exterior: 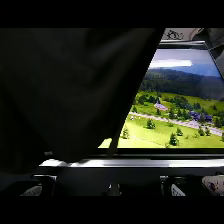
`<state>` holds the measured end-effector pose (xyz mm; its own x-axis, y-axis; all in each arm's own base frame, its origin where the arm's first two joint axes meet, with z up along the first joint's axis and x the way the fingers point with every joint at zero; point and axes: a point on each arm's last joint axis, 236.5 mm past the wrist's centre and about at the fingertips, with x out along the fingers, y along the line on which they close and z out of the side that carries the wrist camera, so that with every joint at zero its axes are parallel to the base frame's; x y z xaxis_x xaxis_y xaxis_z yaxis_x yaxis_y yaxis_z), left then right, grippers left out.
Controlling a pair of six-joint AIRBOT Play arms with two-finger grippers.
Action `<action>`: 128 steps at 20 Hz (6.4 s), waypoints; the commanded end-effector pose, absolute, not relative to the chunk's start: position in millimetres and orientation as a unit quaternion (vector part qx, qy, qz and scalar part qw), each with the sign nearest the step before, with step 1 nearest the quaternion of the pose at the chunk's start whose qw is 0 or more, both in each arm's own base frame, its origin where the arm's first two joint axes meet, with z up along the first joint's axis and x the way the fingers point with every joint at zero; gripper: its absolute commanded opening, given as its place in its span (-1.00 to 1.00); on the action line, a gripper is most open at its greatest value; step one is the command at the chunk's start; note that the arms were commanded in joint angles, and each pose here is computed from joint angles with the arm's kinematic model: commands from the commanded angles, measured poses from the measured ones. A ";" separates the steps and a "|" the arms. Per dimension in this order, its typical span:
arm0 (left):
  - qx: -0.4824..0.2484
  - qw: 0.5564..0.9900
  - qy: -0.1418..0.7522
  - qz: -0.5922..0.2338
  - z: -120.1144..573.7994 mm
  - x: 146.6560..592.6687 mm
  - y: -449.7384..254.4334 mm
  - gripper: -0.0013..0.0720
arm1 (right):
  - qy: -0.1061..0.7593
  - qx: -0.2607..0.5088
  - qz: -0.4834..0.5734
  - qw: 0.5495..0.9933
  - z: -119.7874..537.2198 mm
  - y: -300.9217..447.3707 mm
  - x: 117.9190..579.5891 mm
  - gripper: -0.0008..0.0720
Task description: Fold the shirts.
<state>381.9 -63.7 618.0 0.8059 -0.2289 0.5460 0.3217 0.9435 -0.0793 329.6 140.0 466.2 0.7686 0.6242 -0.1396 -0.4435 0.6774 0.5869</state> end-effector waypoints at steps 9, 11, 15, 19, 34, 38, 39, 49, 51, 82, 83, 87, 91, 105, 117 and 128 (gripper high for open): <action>-0.185 0.842 0.433 -0.263 111.4 563.8 -215.2 -0.55 | 0.487 0.270 0.107 0.824 161.8 83.4 508.3 -0.93; -0.211 0.780 0.532 -0.253 63.5 532.9 -234.0 0.99 | 0.492 0.262 0.105 0.824 157.3 81.2 508.4 -0.93; -0.159 0.687 0.657 -0.264 44.3 459.7 -206.0 0.98 | 0.504 0.212 0.100 0.832 154.8 69.7 497.3 -0.92; -0.116 0.679 0.699 -0.193 29.5 401.2 -161.4 0.98 | 0.550 0.146 0.063 0.820 135.2 42.3 476.1 -0.92; -0.312 0.673 0.669 -0.055 -95.3 298.9 -126.8 0.77 | 0.567 0.143 0.091 0.806 134.0 53.1 465.2 -0.92; -0.378 0.694 0.612 -0.042 -100.2 341.6 -133.9 -0.15 | 0.567 0.143 0.091 0.806 134.2 53.0 465.0 -0.92; -0.379 0.710 0.592 -0.035 -96.9 355.2 -129.0 -0.65 | 0.566 0.143 0.092 0.806 134.6 53.2 464.9 -0.92; -0.400 0.821 0.406 -0.040 44.1 542.9 -4.1 -0.88 | 0.639 0.152 0.110 0.746 102.3 96.1 418.2 -0.92; -0.411 0.783 0.463 -0.055 9.3 543.7 -22.6 -0.77 | 0.649 0.149 0.111 0.738 74.2 118.1 414.2 -0.92; -0.101 0.986 -0.093 -0.097 504.2 294.9 -21.0 -0.88 | 0.116 0.081 0.020 0.990 434.3 28.4 363.5 -0.92; -0.101 0.978 -0.160 -0.090 558.6 250.6 -23.6 -0.88 | 0.071 0.094 0.021 0.993 466.7 23.2 326.4 -0.93; -0.079 0.954 -0.264 -0.119 636.9 154.9 -58.7 -0.88 | 0.007 0.104 0.014 0.994 504.9 6.4 231.9 -0.93; -0.085 0.973 -0.176 -0.125 601.0 192.1 -58.4 -0.88 | 0.045 0.094 -0.015 0.994 485.9 -5.9 229.4 -0.93; -0.231 0.856 0.437 -0.152 122.8 497.6 -36.8 -0.88 | 0.523 0.047 -0.045 0.850 86.0 36.8 508.2 -0.92; -0.231 0.870 0.422 -0.108 -6.3 585.0 -45.6 -0.87 | 0.393 0.130 -0.030 0.910 23.4 60.9 623.5 -0.92; -0.238 0.703 0.665 -0.082 -85.9 450.0 -39.7 -0.86 | 0.674 0.096 0.008 0.732 -74.6 83.6 486.4 -0.92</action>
<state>473.6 -31.3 -69.8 0.1897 -0.4096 -0.8923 -0.1485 0.8864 -0.4384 506.5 61.8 -55.6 0.1924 0.0519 -0.9799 0.1269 0.9889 0.0773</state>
